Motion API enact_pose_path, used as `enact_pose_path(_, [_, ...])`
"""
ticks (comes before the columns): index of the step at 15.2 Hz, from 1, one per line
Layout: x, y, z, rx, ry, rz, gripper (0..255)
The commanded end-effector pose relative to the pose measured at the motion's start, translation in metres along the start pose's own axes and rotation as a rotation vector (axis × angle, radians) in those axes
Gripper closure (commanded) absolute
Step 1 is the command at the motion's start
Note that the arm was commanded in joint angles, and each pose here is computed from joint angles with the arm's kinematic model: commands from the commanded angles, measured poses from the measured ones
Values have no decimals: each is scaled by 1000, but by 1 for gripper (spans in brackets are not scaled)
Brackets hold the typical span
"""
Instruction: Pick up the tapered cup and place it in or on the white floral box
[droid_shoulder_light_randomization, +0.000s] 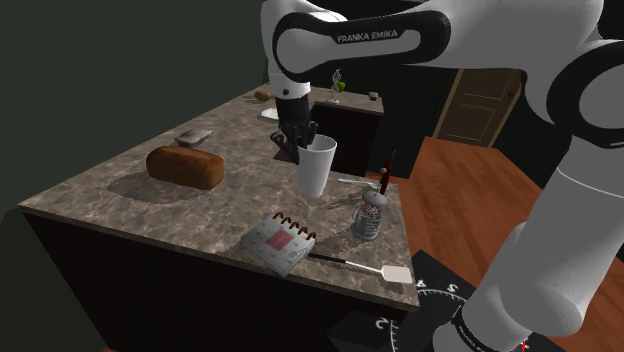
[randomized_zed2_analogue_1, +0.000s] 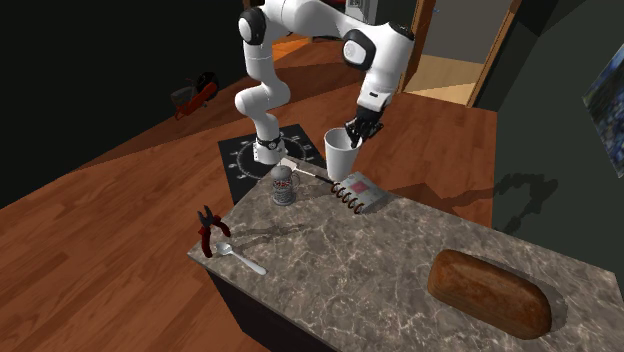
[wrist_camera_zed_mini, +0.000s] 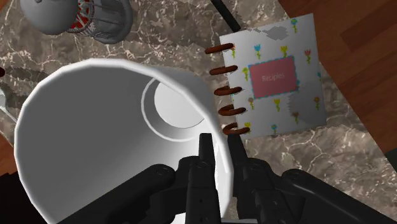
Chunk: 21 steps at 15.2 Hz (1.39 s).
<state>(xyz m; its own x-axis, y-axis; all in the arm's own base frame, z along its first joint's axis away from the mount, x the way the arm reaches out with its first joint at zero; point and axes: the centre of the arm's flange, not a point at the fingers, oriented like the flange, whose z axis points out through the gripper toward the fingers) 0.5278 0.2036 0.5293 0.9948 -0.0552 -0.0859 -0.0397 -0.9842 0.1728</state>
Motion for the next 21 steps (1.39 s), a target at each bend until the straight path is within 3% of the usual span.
enact_pose_path(1, [-5,-23,-5,0,0,2,255])
enact_pose_path(7, [-21,-92,-27,0,0,2,255])
enact_pose_path(21, [-15,-105,46,0,0,2,255])
